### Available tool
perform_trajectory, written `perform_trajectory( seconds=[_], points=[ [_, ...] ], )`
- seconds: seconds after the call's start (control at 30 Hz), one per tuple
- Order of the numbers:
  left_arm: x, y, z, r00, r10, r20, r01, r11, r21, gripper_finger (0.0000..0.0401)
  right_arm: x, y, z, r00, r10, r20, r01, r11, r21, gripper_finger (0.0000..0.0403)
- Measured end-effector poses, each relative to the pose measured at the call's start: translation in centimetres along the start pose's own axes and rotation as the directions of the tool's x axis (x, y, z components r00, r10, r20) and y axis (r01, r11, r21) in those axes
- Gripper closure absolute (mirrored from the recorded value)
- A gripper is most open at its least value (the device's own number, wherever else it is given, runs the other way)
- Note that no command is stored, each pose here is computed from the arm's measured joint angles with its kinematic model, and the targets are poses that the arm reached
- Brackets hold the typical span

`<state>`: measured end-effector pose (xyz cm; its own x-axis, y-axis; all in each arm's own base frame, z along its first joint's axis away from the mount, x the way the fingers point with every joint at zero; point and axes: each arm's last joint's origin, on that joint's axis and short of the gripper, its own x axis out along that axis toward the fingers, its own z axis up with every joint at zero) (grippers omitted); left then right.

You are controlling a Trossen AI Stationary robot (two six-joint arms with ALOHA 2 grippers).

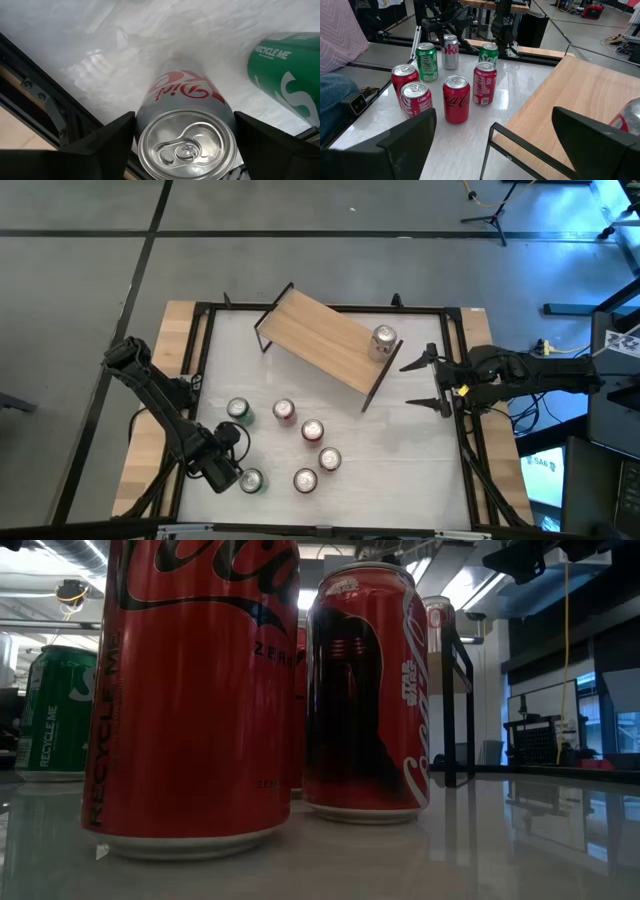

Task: Place canned beverage on shelf
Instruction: Put the red-silver soda can on the shelf aligned with the other red-silver soda can

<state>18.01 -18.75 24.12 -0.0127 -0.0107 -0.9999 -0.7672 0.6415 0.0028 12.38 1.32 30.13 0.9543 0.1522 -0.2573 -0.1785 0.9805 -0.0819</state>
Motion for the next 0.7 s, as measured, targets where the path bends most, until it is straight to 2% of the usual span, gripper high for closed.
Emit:
perform_trajectory(
  seconds=[0.43,0.7],
  points=[
    [0.0,0.0,0.2,1.000,0.000,-0.003,0.000,1.000,-0.021,0.0114,0.0,0.0,0.0,1.000,0.000,0.000,0.000,1.000,0.000,0.0011],
    [-0.1,-0.1,1.3,0.996,0.002,-0.089,0.003,0.998,0.056,0.0115,0.0,0.0,0.0,1.000,0.000,0.000,0.000,1.000,0.000,0.0011]
  ],
)
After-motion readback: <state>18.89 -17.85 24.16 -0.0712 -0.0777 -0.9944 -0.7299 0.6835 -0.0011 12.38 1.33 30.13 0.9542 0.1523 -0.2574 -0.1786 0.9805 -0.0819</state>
